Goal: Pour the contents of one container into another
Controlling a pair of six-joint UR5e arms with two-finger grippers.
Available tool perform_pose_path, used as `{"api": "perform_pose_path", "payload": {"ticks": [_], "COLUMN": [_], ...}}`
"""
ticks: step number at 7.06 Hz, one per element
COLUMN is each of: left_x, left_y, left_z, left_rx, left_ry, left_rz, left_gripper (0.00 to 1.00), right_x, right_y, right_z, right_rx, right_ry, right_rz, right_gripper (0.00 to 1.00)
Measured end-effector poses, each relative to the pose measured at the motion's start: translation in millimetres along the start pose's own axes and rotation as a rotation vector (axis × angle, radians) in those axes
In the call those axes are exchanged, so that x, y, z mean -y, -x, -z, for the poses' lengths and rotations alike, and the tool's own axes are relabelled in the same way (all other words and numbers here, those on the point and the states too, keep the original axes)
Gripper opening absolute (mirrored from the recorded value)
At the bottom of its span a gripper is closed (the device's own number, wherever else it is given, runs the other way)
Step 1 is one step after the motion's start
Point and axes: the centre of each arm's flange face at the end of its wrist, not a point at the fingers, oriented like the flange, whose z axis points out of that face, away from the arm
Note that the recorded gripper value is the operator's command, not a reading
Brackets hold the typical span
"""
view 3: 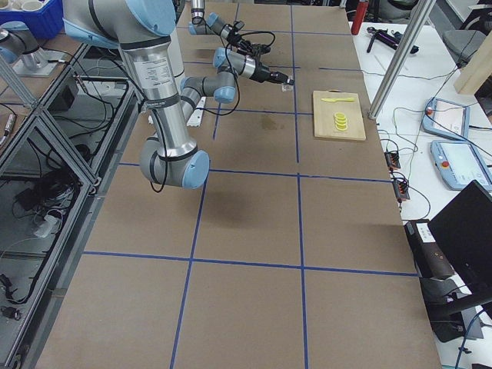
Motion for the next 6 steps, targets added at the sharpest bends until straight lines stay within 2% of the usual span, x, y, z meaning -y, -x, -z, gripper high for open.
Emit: {"api": "perform_pose_path", "payload": {"ticks": [3, 4, 5, 6], "left_x": [-4.1, -4.6, -4.7, -4.2], "left_y": [3.9, 4.3, 4.4, 4.0], "left_z": [-0.3, -0.3, -0.3, -0.2], "left_rx": [0.007, 0.008, 0.007, 0.006], "left_ry": [0.004, 0.004, 0.005, 0.005], "left_rz": [-0.014, -0.015, -0.016, -0.016], "left_gripper": [0.07, 0.11, 0.34, 0.4], "right_x": [-0.1, 0.2, 0.4, 0.4], "right_y": [0.1, 0.4, 0.5, 0.5], "right_z": [0.1, 0.2, 0.2, 0.3], "right_rx": [0.0, 0.001, 0.001, 0.001], "right_ry": [0.0, 0.0, 0.0, 0.0], "right_rz": [0.0, 0.0, 0.0, 0.0], "right_gripper": [0.0, 0.0, 0.0, 0.0]}}
